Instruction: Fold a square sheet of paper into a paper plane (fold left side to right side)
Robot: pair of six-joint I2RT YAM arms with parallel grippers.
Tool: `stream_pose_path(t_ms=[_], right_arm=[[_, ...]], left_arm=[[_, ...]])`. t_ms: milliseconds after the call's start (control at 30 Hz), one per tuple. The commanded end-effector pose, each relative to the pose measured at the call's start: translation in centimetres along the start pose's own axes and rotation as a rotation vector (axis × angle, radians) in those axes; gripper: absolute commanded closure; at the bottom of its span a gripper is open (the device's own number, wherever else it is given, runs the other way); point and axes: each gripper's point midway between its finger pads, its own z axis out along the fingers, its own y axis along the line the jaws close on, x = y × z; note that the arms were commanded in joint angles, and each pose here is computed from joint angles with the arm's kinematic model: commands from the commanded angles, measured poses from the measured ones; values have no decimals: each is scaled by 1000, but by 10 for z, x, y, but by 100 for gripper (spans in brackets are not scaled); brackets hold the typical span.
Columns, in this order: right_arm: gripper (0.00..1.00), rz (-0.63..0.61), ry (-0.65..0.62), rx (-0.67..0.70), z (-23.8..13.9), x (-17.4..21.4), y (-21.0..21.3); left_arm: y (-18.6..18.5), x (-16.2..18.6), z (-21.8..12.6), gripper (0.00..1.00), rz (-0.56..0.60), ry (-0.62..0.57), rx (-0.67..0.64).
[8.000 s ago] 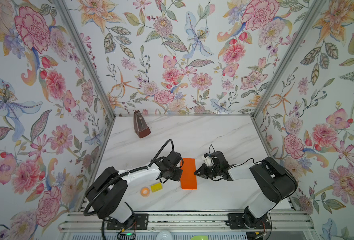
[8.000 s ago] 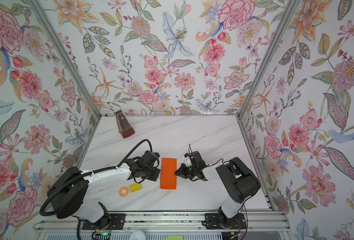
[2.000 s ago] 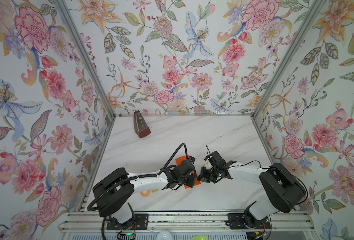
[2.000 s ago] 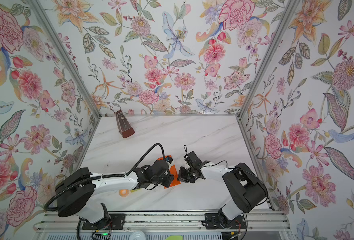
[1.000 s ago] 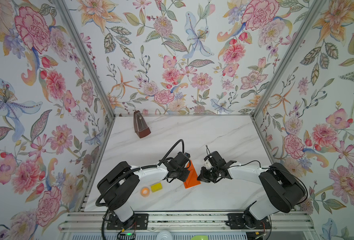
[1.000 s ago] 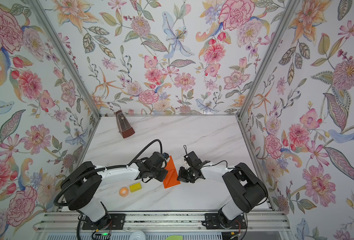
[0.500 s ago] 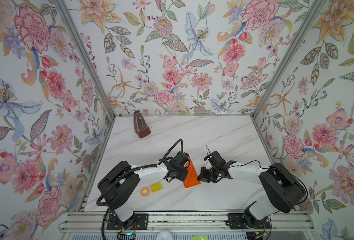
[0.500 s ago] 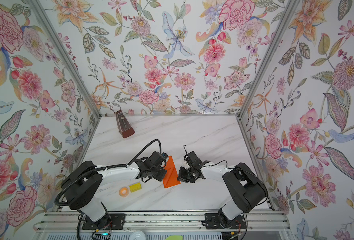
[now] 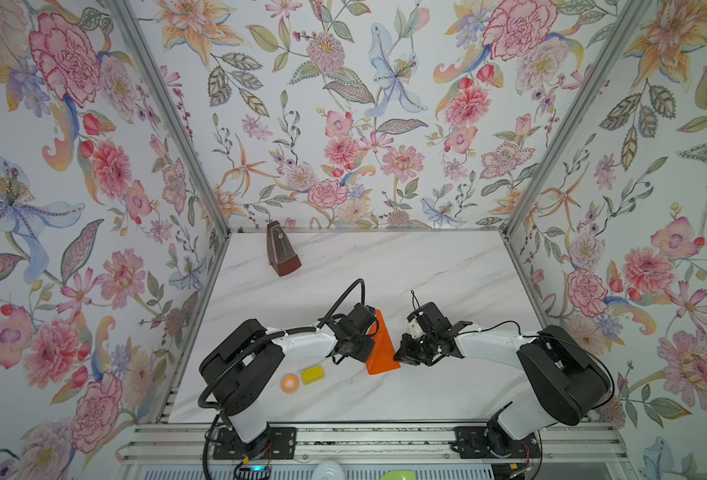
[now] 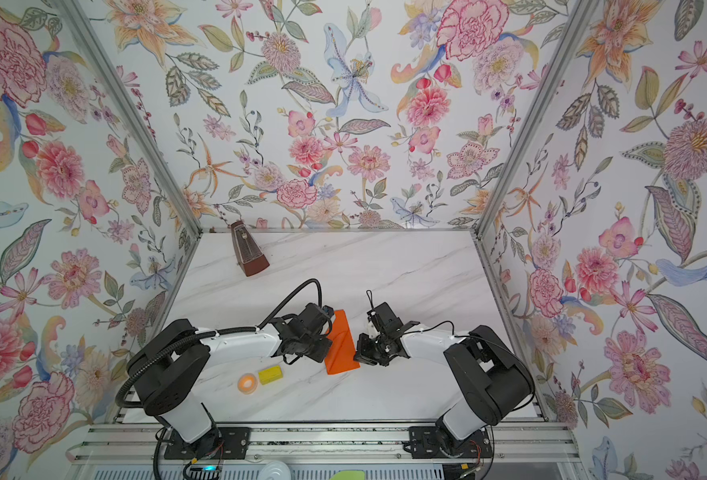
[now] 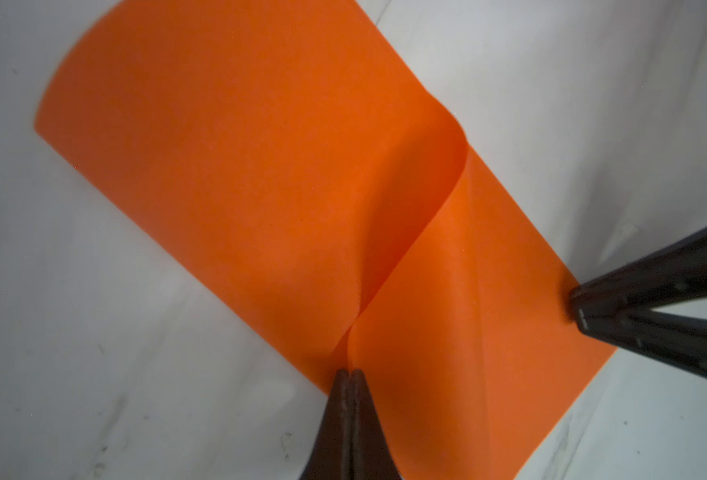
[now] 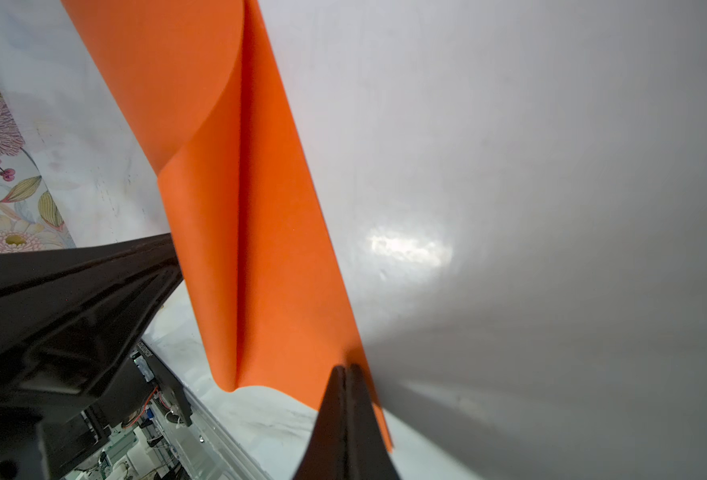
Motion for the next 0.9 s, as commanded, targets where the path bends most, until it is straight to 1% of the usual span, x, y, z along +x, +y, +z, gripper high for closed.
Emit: stream_pose_path(t_ms=[0, 100, 267, 367, 433, 567, 600, 733, 867], right_arm=[[100, 16, 34, 82, 2, 10, -19], [99, 12, 30, 82, 1, 9, -18], [93, 4, 3, 67, -6, 1, -6], [86, -3, -36, 34, -17, -7, 11], [82, 3, -74, -16, -24, -12, 27], [65, 42, -126, -130, -24, -21, 50], [62, 56, -133, -151, -22, -23, 53], [58, 102, -149, -211, -12, -31, 59], [57, 121, -129, -222, 0, -33, 59]], left_arm=[[4, 1, 8, 100, 0, 24, -6], [4, 3, 9, 100, -1, 31, -2], [2, 4, 10, 100, 4, 39, 5], [2, 4, 9, 100, 0, 42, 5], [1, 4, 7, 100, -6, 38, 10], [0, 3, 8, 100, -23, 30, 17], [-1, 3, 8, 100, -24, 30, 21], [-2, 2, 9, 100, -40, 22, 31], [-4, 1, 8, 100, -47, 18, 43]])
